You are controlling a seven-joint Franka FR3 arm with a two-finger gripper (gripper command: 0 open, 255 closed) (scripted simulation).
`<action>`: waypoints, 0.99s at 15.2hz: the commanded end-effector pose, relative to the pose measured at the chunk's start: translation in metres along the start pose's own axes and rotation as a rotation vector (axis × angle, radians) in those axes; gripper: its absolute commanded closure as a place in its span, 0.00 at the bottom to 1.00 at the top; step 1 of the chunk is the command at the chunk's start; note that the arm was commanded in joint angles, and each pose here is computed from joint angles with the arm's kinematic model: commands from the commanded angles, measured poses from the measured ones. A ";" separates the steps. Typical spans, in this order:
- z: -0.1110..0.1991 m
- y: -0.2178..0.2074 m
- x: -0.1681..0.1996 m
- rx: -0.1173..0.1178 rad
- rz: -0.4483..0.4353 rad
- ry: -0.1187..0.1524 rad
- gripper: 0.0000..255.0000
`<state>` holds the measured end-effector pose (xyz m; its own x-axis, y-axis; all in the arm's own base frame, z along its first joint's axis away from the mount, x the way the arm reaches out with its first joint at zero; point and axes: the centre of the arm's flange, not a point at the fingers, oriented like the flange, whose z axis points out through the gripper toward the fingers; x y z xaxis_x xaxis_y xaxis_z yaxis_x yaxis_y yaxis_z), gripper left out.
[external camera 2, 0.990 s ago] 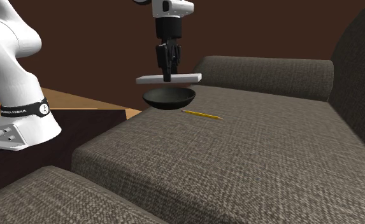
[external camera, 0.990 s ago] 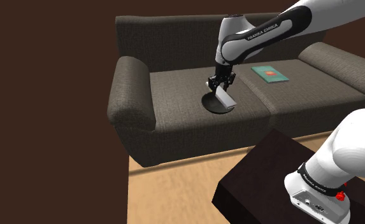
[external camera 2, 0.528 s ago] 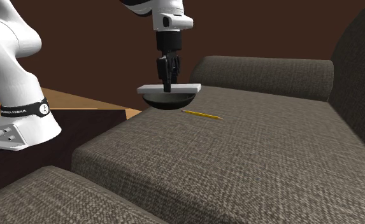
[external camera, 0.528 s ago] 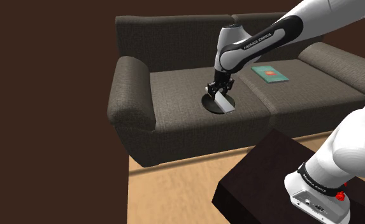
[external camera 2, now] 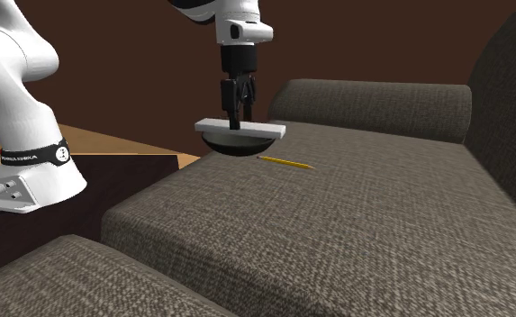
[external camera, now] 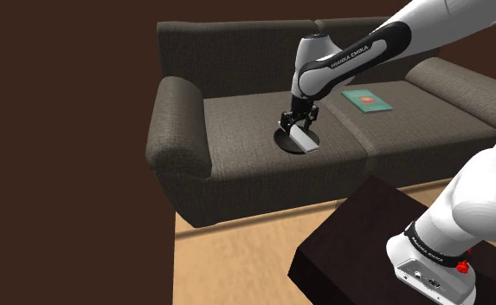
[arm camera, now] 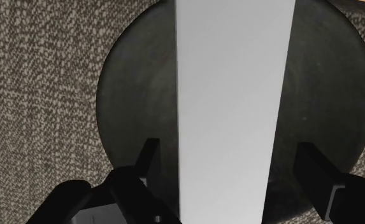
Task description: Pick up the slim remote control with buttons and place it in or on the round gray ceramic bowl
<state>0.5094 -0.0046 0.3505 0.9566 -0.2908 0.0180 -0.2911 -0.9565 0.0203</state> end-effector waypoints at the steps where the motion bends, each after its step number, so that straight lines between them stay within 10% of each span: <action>1: 0.000 0.000 0.000 0.000 0.000 0.000 0.00; 15: -0.050 0.000 0.000 0.000 0.000 0.000 0.00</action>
<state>0.5089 -0.0034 0.4005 0.9566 -0.2907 0.0182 -0.2911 -0.9565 0.0202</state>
